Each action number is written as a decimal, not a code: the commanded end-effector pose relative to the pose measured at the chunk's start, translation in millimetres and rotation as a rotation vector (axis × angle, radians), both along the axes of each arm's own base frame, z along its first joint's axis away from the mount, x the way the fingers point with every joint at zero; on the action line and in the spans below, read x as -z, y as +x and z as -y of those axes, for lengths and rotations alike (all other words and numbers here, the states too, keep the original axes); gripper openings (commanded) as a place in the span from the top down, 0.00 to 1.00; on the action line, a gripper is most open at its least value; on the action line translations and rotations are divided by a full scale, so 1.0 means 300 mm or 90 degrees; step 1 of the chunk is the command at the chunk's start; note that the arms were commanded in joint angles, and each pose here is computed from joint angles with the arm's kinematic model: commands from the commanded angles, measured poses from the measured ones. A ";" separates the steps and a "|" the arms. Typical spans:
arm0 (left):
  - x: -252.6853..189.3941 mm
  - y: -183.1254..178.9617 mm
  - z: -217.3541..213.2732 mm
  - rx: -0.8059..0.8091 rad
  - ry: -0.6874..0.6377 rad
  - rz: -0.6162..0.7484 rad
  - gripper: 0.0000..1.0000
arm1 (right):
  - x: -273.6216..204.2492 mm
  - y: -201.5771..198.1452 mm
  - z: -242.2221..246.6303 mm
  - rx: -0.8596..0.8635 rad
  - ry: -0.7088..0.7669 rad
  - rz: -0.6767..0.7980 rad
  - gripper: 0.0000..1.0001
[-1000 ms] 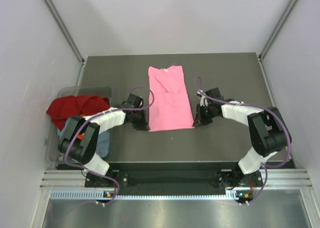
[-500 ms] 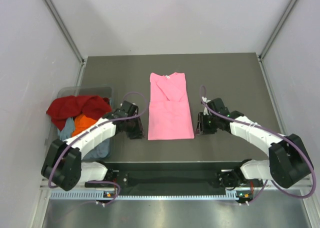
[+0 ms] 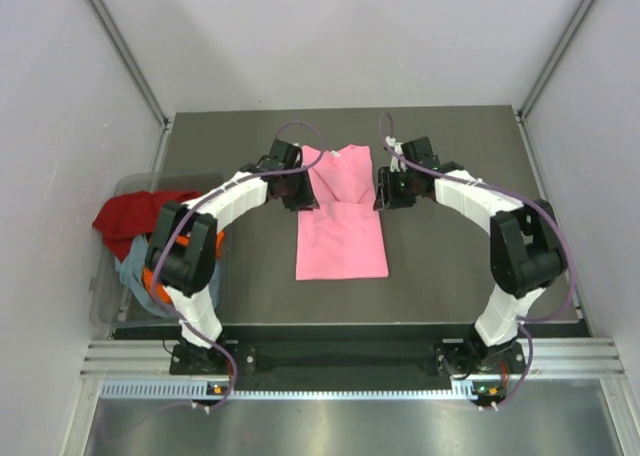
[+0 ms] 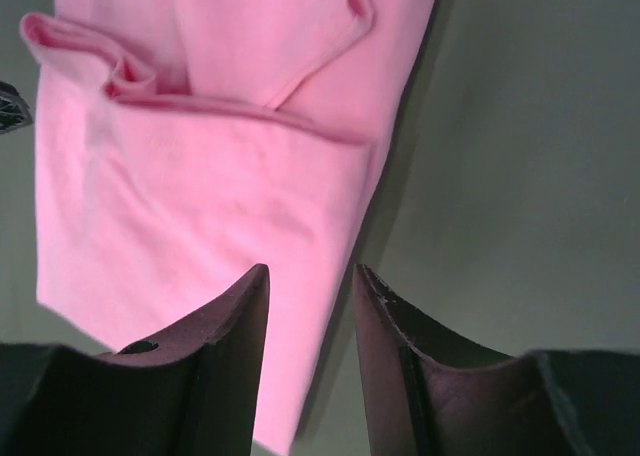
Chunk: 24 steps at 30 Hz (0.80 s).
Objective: Fold and stack the t-shirts
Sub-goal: Fold the tshirt
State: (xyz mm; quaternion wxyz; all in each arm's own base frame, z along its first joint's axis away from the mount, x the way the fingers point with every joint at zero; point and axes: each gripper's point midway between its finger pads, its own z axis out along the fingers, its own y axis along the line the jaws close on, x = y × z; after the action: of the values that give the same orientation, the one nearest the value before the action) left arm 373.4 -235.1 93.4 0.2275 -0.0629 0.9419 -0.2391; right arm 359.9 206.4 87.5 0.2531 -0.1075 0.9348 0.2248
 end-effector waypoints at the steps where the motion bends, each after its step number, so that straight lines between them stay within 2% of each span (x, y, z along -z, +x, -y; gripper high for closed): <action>1: 0.048 0.096 -0.014 0.004 0.017 0.007 0.73 | -0.015 0.099 -0.032 -0.045 0.009 0.033 0.61; 6: 0.110 0.168 -0.030 0.000 0.021 0.003 0.73 | 0.045 0.174 -0.041 -0.056 0.000 0.011 0.61; 11: 0.152 0.200 -0.050 -0.011 0.039 0.003 0.73 | 0.109 0.191 -0.026 -0.054 -0.019 -0.005 0.63; 14: 0.177 0.205 -0.060 -0.018 0.052 -0.002 0.73 | 0.138 0.201 0.006 -0.034 -0.037 -0.005 0.72; 15: 0.189 0.204 -0.065 -0.022 0.057 -0.005 0.73 | 0.150 0.198 0.010 -0.034 -0.039 -0.007 0.81; 18: 0.213 0.195 -0.070 -0.028 0.059 -0.014 0.73 | 0.170 0.204 0.037 -0.019 -0.047 -0.008 0.97; 20: 0.243 0.187 -0.089 -0.038 0.077 -0.023 0.73 | 0.177 0.219 0.062 -0.001 -0.051 -0.004 1.00; 24: 0.283 0.176 -0.116 -0.046 0.107 -0.037 0.73 | 0.190 0.225 0.065 -0.001 -0.042 -0.007 0.99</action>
State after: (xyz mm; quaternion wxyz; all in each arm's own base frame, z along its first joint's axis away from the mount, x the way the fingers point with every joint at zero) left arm 427.0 -214.1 30.6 0.2195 -0.0796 0.9537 -0.1895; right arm 410.3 196.5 32.3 0.2187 -0.1231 0.9463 0.2038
